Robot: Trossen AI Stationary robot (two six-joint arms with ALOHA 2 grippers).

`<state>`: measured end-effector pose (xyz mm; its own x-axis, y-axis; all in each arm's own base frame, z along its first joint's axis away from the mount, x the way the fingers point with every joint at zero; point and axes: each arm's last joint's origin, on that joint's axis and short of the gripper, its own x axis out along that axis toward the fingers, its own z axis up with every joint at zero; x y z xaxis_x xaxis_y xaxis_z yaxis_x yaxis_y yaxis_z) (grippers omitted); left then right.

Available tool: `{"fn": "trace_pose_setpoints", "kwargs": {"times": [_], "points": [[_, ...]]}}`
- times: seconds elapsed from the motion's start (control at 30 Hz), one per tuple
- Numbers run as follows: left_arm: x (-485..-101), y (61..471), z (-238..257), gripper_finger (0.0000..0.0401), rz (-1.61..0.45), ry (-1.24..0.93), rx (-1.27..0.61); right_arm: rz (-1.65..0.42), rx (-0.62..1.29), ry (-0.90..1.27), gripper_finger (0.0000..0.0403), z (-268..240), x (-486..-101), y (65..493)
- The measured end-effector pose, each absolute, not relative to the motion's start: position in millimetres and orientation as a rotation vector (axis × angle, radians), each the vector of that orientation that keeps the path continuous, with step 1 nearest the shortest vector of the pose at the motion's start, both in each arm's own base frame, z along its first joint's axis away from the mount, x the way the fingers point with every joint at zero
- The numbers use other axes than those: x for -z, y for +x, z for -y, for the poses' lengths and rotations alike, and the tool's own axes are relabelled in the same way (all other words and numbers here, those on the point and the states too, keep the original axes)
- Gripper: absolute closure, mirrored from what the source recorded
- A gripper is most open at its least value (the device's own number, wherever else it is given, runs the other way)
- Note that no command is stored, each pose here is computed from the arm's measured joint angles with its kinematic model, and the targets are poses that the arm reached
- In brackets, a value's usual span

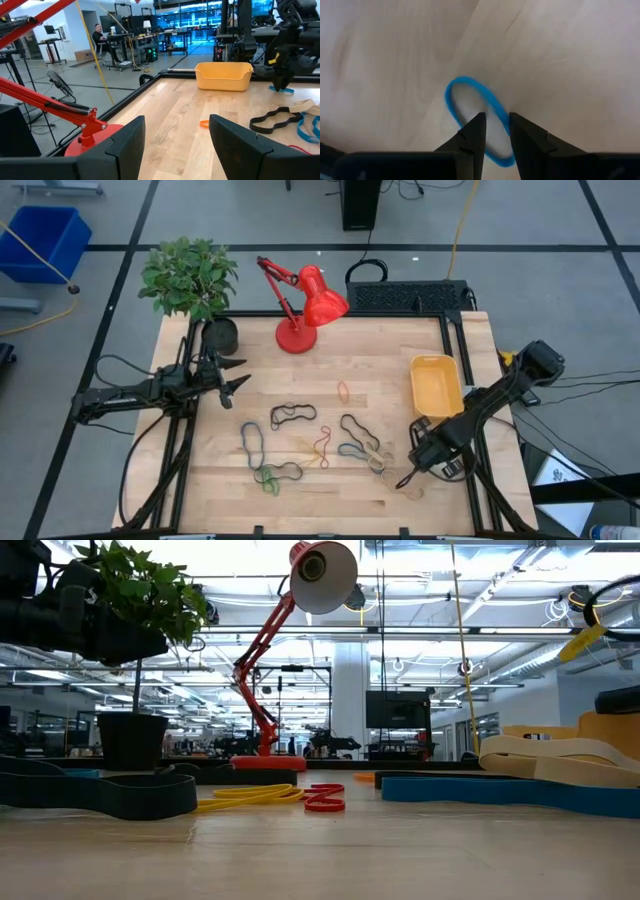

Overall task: Pick and place rubber bands into bin
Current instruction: Put the right blue rubber band into the yellow bin

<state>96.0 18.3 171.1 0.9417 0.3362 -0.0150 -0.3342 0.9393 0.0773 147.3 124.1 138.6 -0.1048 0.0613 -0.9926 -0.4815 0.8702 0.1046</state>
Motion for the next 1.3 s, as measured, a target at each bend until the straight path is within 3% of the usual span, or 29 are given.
{"fn": "trace_pose_setpoints", "kwargs": {"times": [0.23, 0.47, 0.9, 1.0, 1.3], "points": [[-171.1, 95.9, -18.3, 0.0173, -0.028, 0.074, -0.342, -1.681, -0.454, -0.338, 0.0338, -125.7, -127.7, 149.0], [-171.1, 96.0, -18.3, 0.0173, -0.029, 0.074, -0.343, -1.670, -0.453, -0.339, 0.0396, -125.7, -128.2, 149.4], [-171.0, 96.0, -18.3, 0.0173, -0.029, 0.074, -0.343, -1.612, -0.458, -0.259, 0.0402, -126.7, -147.2, 150.6], [-171.0, 96.0, -18.3, 0.0173, -0.029, 0.074, -0.343, -1.513, -0.438, -0.194, 0.0402, -124.7, -168.7, 156.0], [-171.6, 96.0, -18.3, 0.0173, -0.023, 0.073, -0.343, -1.023, -0.004, -0.104, 0.0402, -96.0, -218.1, 169.3]]}}
